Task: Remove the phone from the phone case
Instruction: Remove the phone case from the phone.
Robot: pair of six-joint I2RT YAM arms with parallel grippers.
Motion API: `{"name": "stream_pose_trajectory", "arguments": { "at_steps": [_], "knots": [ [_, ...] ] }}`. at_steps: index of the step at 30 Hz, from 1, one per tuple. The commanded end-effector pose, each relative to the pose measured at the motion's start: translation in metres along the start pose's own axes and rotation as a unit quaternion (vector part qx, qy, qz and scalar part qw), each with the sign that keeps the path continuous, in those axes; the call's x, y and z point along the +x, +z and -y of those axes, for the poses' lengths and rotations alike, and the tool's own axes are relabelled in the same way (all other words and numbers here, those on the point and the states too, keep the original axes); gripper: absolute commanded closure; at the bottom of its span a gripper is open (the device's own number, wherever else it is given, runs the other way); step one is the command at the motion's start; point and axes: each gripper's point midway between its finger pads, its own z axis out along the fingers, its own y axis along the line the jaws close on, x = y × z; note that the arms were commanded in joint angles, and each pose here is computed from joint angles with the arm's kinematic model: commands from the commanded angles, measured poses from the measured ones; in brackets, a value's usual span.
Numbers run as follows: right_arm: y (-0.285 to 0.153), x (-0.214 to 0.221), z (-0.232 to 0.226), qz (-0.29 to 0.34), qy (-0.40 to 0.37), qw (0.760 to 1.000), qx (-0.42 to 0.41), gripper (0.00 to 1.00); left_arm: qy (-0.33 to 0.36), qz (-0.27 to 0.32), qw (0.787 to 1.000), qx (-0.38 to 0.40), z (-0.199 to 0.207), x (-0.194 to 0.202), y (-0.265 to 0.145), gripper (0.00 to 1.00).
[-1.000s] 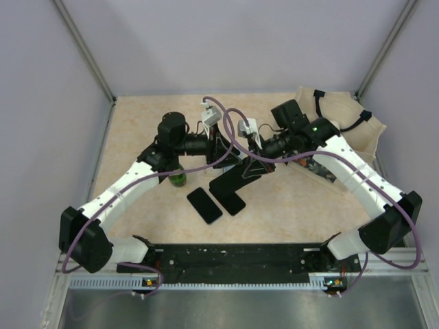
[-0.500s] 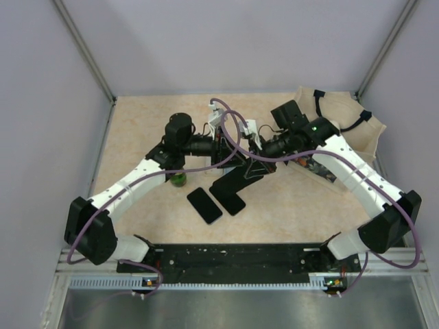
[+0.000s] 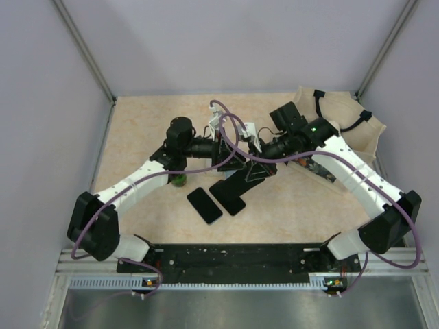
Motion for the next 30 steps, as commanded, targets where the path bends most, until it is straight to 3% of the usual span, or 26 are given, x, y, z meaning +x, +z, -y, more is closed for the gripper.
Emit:
{"name": "stream_pose_trajectory", "arguments": {
  "at_steps": [1, 7, 10, 15, 24, 30],
  "knots": [
    [-0.013, -0.059, -0.008, 0.083, -0.108, 0.991, 0.006, 1.0, -0.018, -0.023, 0.999, 0.041, 0.01, 0.017, 0.007, 0.48],
    [-0.017, -0.064, -0.007, 0.085, -0.113, 0.99, 0.015, 1.0, -0.019, -0.039, 0.998, 0.045, 0.008, 0.027, 0.009, 0.76],
    [-0.018, -0.066, -0.007, 0.086, -0.115, 0.989, 0.02, 1.0, -0.022, -0.043, 0.998, 0.045, 0.008, 0.03, 0.01, 1.0],
    [-0.019, -0.063, -0.008, 0.084, -0.115, 0.99, 0.022, 1.0, -0.019, -0.036, 0.999, 0.026, 0.003, 0.028, 0.009, 1.0],
    [-0.019, -0.055, -0.018, 0.088, -0.114, 0.99, 0.007, 1.0, -0.043, 0.019, 0.993, -0.108, -0.049, 0.0, -0.011, 1.0],
    [-0.018, -0.053, -0.02, 0.087, -0.112, 0.99, 0.003, 1.0, -0.051, 0.038, 0.989, -0.137, -0.062, -0.009, -0.021, 1.0]
  ]
}}
